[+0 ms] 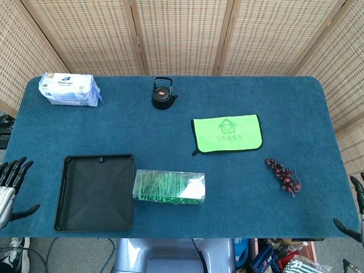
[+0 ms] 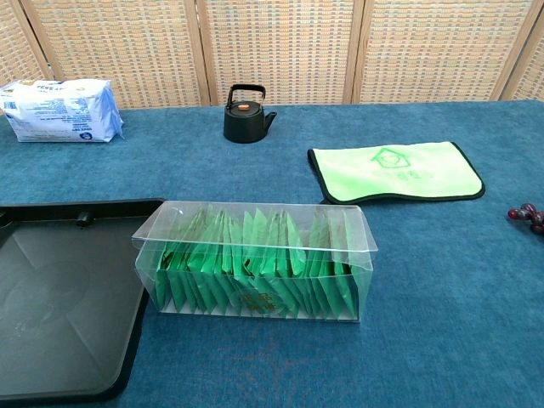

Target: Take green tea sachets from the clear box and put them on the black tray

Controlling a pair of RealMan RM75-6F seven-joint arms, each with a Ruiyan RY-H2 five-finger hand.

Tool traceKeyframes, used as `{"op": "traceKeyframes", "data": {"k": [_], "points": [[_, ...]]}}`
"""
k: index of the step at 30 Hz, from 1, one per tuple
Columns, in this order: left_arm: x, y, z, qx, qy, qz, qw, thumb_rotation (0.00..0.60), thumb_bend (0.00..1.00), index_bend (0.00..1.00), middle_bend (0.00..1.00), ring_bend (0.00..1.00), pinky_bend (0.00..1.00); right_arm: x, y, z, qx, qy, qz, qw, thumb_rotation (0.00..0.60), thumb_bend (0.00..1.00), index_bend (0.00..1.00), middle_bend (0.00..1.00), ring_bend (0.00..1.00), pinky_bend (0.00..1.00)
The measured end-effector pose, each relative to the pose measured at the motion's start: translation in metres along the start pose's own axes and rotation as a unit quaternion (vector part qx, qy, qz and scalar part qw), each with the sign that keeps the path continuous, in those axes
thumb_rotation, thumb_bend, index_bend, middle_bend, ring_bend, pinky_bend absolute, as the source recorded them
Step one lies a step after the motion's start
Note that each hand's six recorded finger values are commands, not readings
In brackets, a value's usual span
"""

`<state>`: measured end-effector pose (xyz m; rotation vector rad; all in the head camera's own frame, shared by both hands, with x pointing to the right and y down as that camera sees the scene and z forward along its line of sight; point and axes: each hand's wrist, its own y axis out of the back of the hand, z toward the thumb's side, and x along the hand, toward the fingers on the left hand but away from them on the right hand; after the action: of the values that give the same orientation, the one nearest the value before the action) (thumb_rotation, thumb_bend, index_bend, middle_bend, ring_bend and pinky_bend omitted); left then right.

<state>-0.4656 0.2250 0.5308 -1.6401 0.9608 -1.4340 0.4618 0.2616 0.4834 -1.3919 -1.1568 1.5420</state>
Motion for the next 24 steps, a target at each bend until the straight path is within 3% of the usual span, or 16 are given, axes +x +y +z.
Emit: {"op": "traceKeyframes", "data": {"k": [8,14,20,24], "points": [[0.0,-0.002,0.002,-0.001,-0.006,-0.001,1.0,0.6,0.02,0.0,0.0,0.0,0.0,0.002,0.003,0.001,-0.003,0.004,-0.005,1.0,0.6,0.0,0.0,0.0,0.0,0.0],[0.005,-0.005,0.013,-0.014,-0.035,-0.005,0.9993,0.6,0.02,0.0,0.0,0.0,0.0,0.0,0.003,-0.001,-0.008,0.002,-0.007,0.9999,0.6,0.0,0.0,0.0,0.0,0.0],[0.037,-0.007,0.055,-0.027,-0.129,-0.03,0.9907,0.6,0.02,0.0,0.0,0.0,0.0,-0.004,-0.001,-0.002,-0.002,-0.004,-0.002,1.0,0.6,0.0,0.0,0.0,0.0,0.0],[0.062,-0.011,0.104,-0.026,-0.217,-0.04,0.9749,0.6,0.02,0.0,0.0,0.0,0.0,-0.007,-0.006,-0.002,-0.006,-0.006,0.009,0.9999,0.6,0.0,0.0,0.0,0.0,0.0]]}}
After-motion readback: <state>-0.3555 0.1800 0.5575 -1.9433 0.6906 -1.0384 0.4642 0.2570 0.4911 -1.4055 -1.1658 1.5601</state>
